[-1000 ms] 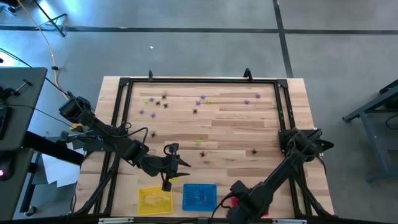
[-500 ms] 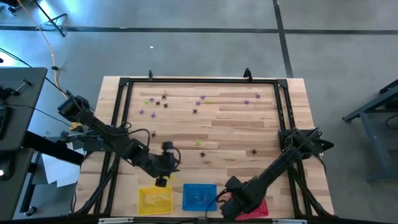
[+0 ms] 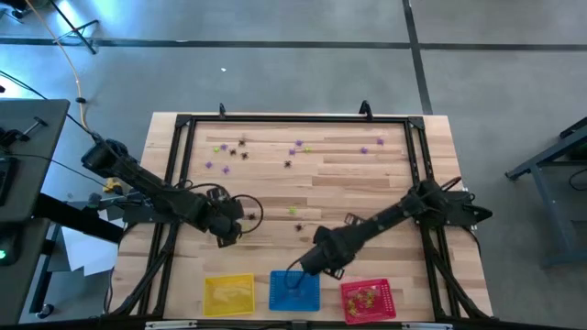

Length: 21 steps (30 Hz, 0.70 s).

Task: Sort Halloween decoration
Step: Put the green spider toy into the red bin

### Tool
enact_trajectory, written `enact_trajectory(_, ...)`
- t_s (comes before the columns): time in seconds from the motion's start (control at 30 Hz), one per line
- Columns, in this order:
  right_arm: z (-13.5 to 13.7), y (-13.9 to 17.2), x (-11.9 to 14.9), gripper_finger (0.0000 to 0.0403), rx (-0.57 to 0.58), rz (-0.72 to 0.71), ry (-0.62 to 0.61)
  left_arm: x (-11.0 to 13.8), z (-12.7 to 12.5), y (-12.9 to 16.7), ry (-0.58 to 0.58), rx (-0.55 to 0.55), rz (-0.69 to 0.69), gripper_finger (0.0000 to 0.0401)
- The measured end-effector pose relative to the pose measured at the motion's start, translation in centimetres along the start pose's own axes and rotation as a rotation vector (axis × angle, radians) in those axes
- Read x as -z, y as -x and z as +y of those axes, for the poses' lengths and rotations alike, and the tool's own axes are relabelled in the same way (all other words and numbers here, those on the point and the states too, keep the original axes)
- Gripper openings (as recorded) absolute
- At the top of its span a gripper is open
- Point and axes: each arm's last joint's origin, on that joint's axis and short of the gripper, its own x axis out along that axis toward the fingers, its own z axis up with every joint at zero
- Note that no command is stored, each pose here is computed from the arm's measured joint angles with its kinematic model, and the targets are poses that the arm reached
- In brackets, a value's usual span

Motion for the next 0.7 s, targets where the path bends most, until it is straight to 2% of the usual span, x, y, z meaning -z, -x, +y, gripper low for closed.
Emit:
enact_trajectory(0.13,-0.9,-0.6,-0.9,0.0118,0.009,0.023,0.083,0.3,0.2,-1.5,0.029,0.049,0.011,0.0129)
enact_trajectory(0.33,-2.5,-2.3,-1.0,0.0118,0.019,0.099,0.148,-0.4,-0.5,-1.6,0.041,0.154,-0.049,0.0129)
enact_trajectory(0.47,-4.8,-3.1,-0.3,0.0118,-0.034,0.067,0.105,-0.7,-0.7,-1.6,0.05,0.181,-0.067,0.0129)
enact_trajectory(0.7,-9.4,-3.2,2.2,0.0118,-0.219,-0.09,-0.11,-1.2,-1.1,-1.4,0.088,0.248,-0.108,0.0129)
